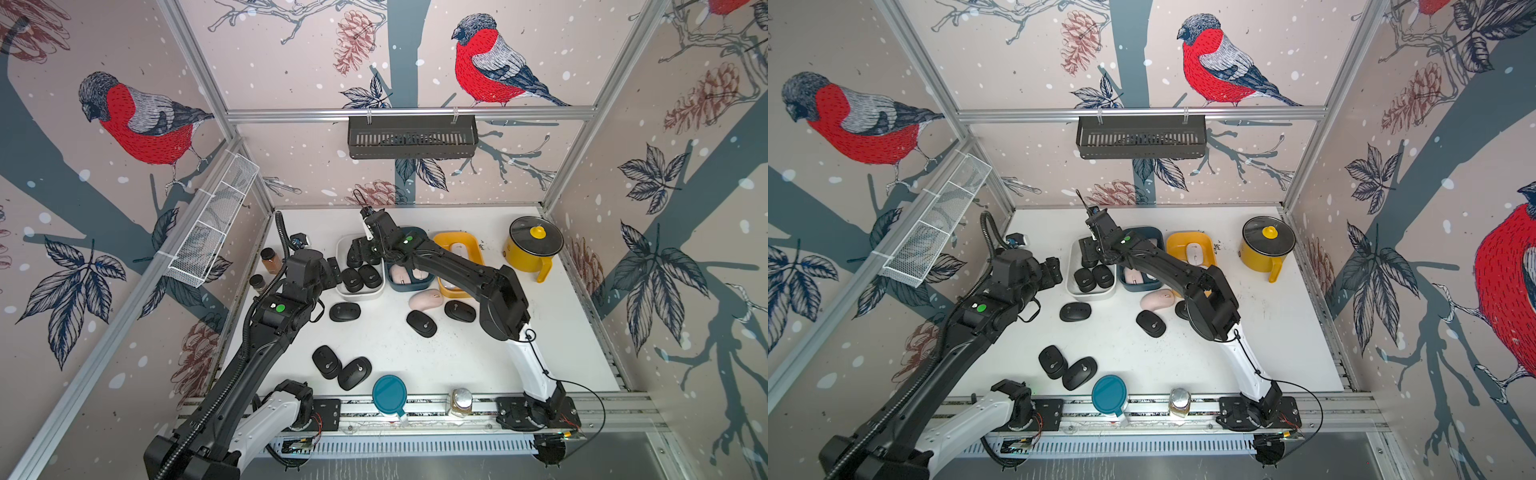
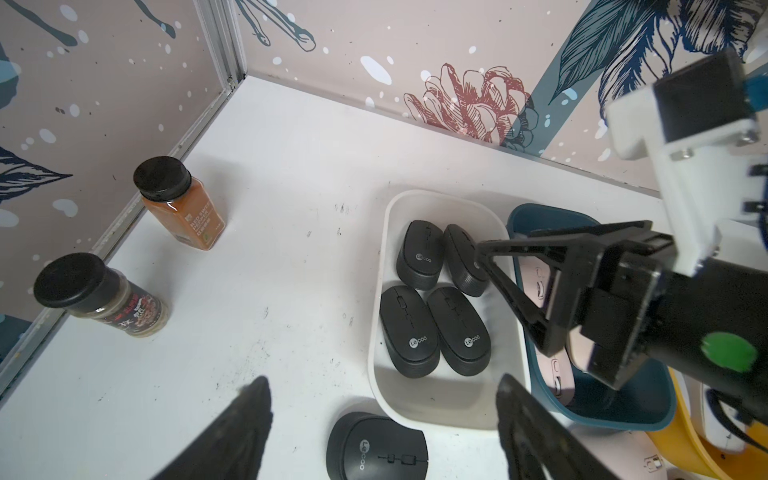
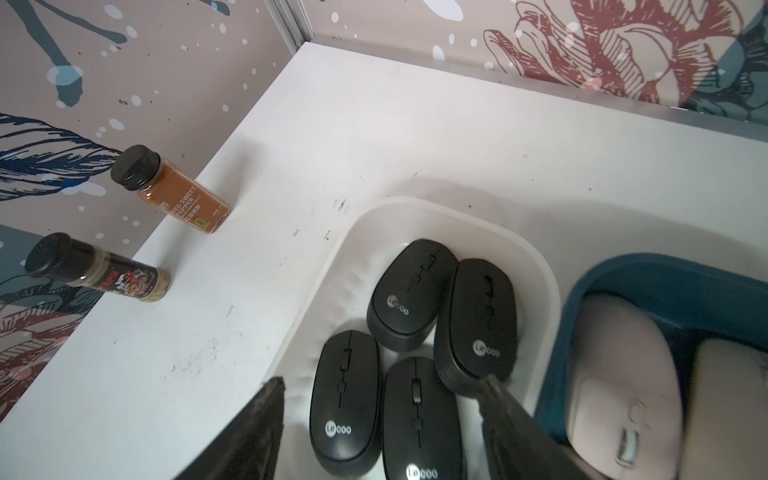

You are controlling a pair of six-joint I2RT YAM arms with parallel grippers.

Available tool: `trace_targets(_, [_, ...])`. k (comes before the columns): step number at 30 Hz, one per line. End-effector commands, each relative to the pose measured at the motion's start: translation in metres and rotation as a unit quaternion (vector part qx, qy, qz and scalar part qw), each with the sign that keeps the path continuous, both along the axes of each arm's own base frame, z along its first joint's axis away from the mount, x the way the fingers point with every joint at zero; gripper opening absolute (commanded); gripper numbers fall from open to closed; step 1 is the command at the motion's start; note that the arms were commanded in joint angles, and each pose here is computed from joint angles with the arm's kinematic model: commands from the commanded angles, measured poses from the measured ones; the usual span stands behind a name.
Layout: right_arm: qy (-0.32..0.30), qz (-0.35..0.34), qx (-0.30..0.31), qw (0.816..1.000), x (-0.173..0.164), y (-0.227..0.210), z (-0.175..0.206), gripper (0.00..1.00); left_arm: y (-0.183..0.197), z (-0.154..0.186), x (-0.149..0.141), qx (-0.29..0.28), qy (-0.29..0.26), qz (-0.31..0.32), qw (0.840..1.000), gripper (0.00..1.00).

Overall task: Place the mice by color into the storage box
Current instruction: Place the mouse in the storage box, then adjust the mouse at the center of the board.

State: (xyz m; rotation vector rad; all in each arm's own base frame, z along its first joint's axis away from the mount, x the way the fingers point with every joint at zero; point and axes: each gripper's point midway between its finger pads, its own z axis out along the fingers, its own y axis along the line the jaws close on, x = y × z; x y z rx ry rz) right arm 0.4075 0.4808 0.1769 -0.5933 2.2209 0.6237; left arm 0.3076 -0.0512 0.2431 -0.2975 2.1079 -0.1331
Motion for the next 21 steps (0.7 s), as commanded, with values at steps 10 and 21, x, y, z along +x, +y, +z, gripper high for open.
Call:
trace_targets(10, [-0.020, -0.027, 0.032, 0.999, -0.061, -0.073, 0.025, 0.74, -0.018, -0.044, -0.029, -0.074, 0.076, -0.021, 0.994, 0.81])
trace_targets(21, [0.005, -0.054, 0.023, 0.998, -0.090, -0.128, -0.006, 0.75, -0.073, -0.107, -0.107, -0.093, 0.194, -0.074, 0.974, 0.79])
